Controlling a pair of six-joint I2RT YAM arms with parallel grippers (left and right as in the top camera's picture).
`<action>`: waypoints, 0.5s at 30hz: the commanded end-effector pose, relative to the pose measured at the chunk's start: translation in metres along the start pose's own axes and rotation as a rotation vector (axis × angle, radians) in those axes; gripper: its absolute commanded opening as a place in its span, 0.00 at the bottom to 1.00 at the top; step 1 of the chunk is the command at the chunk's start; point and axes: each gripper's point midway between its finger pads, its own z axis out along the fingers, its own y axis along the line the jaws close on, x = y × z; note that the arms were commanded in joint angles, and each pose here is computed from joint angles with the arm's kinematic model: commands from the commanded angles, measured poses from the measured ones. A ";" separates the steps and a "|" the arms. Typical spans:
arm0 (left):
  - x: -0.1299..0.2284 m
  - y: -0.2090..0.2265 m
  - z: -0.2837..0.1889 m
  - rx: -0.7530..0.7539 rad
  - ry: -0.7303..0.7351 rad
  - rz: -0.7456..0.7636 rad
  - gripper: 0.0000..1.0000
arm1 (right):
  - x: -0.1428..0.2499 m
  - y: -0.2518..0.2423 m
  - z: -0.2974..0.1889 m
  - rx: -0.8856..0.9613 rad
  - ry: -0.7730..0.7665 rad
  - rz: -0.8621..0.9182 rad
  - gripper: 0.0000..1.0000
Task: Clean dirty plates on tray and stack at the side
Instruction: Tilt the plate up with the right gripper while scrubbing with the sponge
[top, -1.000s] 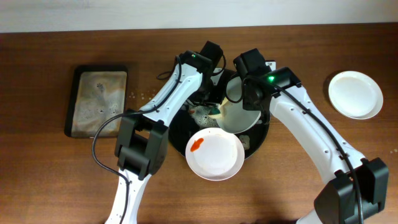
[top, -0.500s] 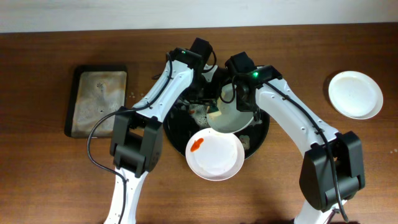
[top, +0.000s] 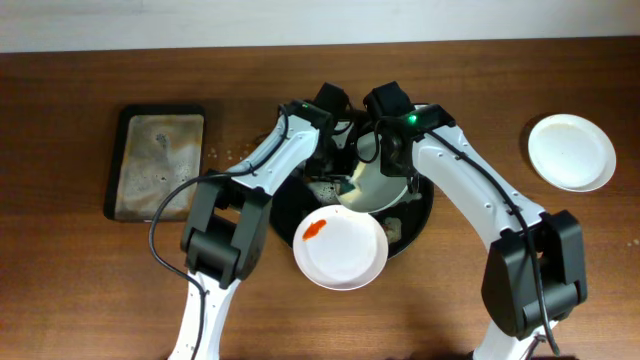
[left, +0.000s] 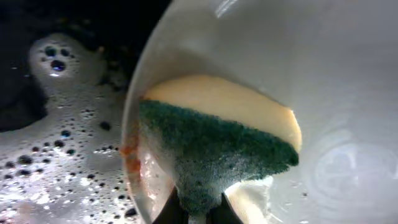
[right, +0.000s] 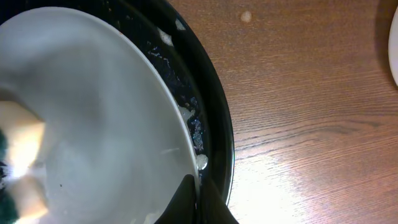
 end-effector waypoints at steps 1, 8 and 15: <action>0.012 0.032 0.016 -0.152 0.026 -0.024 0.00 | -0.005 -0.001 -0.001 0.001 -0.005 0.025 0.04; 0.004 0.049 0.009 -0.184 0.003 -0.051 0.00 | -0.004 -0.002 -0.001 0.004 0.001 0.022 0.04; -0.021 0.039 -0.014 -0.164 -0.074 -0.039 0.00 | -0.003 -0.002 -0.001 0.006 0.005 0.021 0.04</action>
